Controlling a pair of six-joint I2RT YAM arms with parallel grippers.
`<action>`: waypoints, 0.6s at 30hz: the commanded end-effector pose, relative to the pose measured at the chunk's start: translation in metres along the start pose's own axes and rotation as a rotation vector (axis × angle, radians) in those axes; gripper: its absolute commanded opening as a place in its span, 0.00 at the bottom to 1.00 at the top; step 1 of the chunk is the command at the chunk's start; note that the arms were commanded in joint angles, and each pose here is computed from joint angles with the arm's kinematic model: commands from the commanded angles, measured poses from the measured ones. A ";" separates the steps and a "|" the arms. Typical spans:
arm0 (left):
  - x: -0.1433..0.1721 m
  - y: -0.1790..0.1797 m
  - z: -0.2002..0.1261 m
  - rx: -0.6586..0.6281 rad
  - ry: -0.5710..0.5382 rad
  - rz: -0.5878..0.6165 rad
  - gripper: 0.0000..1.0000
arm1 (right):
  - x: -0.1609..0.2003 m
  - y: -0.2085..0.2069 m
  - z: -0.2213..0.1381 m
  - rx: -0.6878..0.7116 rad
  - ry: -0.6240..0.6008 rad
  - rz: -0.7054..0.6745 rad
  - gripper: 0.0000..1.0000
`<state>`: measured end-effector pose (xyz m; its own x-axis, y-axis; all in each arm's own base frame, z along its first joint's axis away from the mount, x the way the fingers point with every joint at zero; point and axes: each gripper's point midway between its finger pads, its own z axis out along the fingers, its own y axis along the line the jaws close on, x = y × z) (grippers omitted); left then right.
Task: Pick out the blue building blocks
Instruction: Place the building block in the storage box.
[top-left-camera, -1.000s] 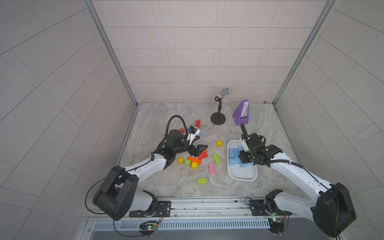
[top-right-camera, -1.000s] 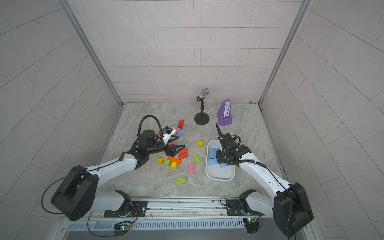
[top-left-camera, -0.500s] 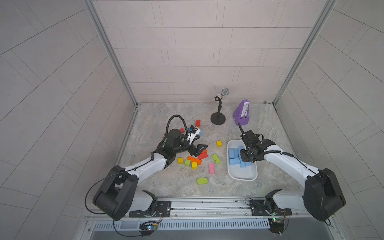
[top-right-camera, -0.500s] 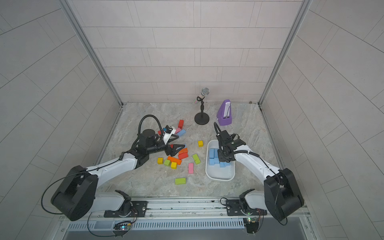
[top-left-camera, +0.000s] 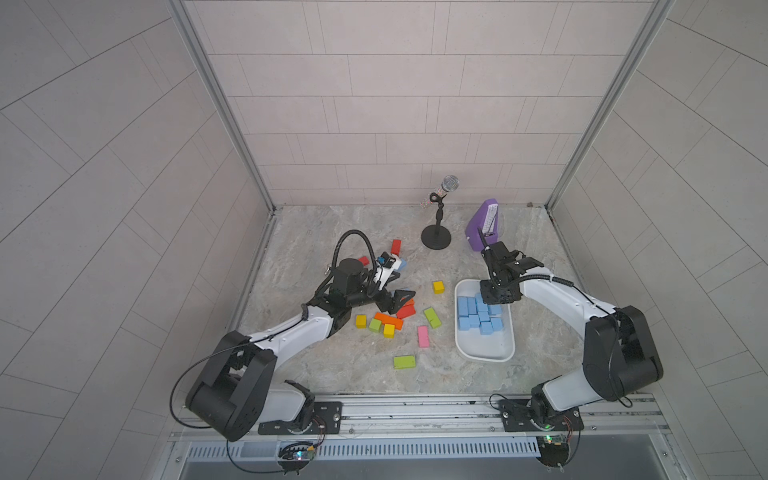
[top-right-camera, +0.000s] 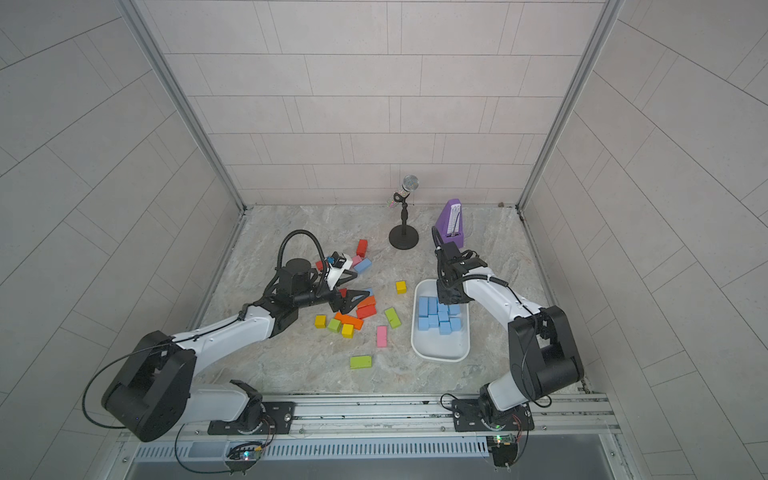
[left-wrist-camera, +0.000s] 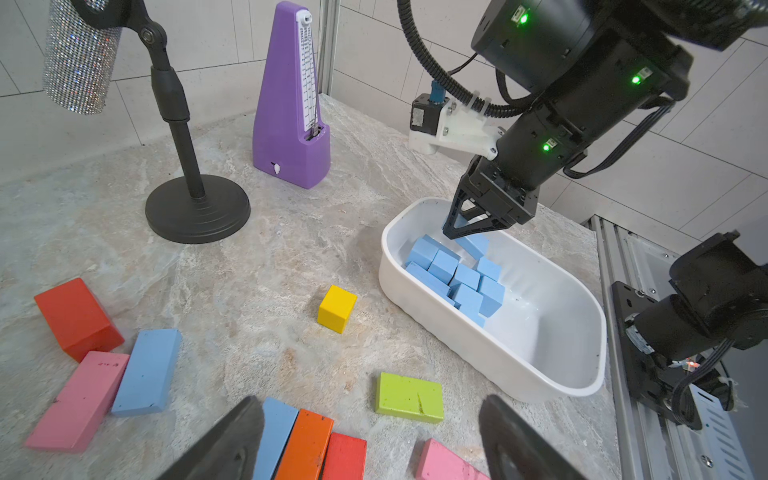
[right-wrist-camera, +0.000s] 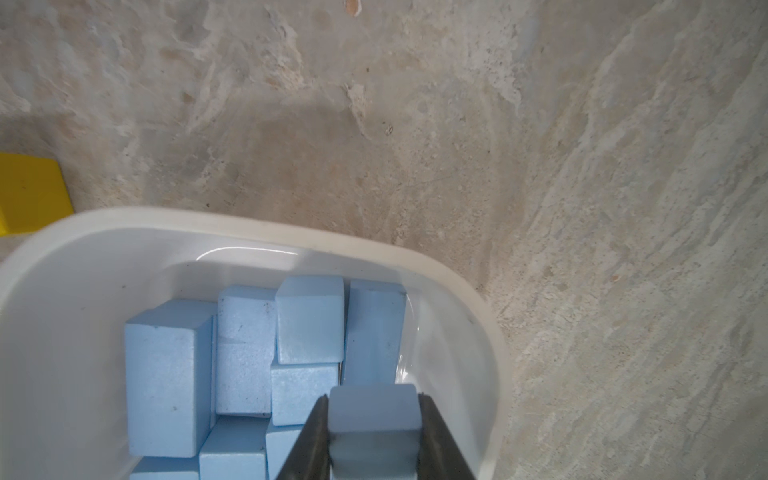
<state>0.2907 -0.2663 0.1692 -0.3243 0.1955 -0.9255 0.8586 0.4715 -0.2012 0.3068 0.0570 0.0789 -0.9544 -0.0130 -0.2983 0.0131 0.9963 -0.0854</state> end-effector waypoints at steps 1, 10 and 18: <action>-0.014 -0.001 0.000 0.004 -0.024 0.037 0.86 | -0.002 -0.006 -0.001 0.030 0.009 -0.006 0.18; -0.014 0.000 0.000 0.002 -0.021 0.035 0.86 | -0.004 -0.007 0.004 0.031 0.011 0.010 0.36; -0.012 0.002 0.001 -0.008 -0.010 0.041 0.86 | -0.003 -0.004 -0.006 -0.011 -0.017 0.021 0.46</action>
<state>0.2904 -0.2655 0.1664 -0.3314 0.2072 -0.9205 0.8567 0.4747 -0.2016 0.3106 0.0546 0.0756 -0.9565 -0.0010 -0.2917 0.0243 0.9962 -0.0833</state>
